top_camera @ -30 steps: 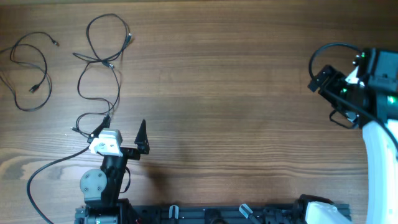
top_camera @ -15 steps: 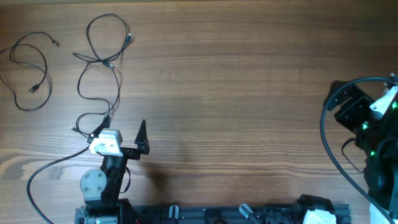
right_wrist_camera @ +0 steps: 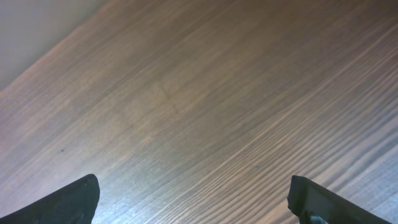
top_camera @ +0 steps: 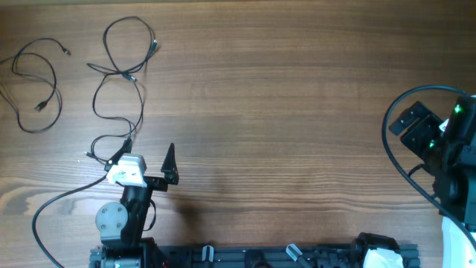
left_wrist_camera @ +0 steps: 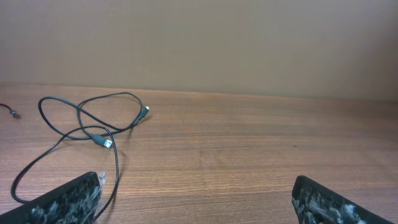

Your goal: Untangle cables

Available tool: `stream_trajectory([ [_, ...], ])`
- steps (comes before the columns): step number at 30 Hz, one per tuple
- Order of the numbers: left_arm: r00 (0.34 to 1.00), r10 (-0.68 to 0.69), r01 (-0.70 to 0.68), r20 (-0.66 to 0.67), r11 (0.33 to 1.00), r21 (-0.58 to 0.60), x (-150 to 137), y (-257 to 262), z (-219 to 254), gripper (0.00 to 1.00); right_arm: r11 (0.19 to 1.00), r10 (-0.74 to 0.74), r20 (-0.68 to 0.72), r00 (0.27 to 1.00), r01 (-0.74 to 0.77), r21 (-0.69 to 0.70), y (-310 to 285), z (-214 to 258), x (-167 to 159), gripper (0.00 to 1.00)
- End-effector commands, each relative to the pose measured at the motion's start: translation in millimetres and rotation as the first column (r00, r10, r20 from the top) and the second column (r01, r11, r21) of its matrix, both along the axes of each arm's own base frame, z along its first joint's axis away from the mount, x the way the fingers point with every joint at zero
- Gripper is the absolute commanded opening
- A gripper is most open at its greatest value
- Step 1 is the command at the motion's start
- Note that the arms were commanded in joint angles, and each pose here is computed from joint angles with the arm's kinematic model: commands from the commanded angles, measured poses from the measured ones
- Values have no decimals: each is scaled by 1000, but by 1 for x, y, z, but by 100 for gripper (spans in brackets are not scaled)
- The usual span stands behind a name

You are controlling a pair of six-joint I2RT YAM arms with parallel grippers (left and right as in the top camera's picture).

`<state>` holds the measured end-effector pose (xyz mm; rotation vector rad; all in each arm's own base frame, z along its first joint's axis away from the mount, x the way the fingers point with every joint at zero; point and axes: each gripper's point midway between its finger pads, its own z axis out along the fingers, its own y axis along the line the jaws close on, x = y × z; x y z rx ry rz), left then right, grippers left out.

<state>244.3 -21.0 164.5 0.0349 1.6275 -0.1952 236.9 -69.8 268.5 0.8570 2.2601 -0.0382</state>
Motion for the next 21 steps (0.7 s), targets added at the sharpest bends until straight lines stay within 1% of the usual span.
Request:
stream_trajectory([
  [1, 1000, -15, 15, 1, 1000, 22, 0, -3, -3, 100, 997, -38, 22, 999, 39, -60, -8, 12, -18, 100],
  [3, 1000, -15, 15, 1, 1000, 22, 0, -3, -3, 100, 997, -36, 69, 997, 41, -71, -6, 22, -30, 100],
  [7, 1000, -15, 15, 1, 1000, 22, 0, -3, -3, 100, 993, -39, 236, 971, 64, -102, -2, 54, -63, 100],
  [10, 1000, -15, 15, 1, 1000, 22, 0, -3, -3, 100, 987, -43, 358, 933, 96, -129, 0, 74, -92, 100],
  [11, 1000, -15, 15, 1, 1000, 22, 0, -3, -3, 100, 983, -31, 408, 912, 100, -151, 1, 83, -103, 100],
  [14, 1000, -15, 15, 1, 1000, 22, 0, -3, -3, 100, 974, 14, 498, 867, 101, -204, 5, 100, -124, 100],
  [17, 1000, -15, 15, 1, 1000, 22, 0, -3, -3, 100, 968, 35, 551, 834, 109, -226, 9, 106, -143, 100],
  [21, 1000, -15, 15, 1, 1000, 22, 0, -3, -3, 100, 967, 56, 551, 833, 94, -239, 14, 99, -158, 100],
])
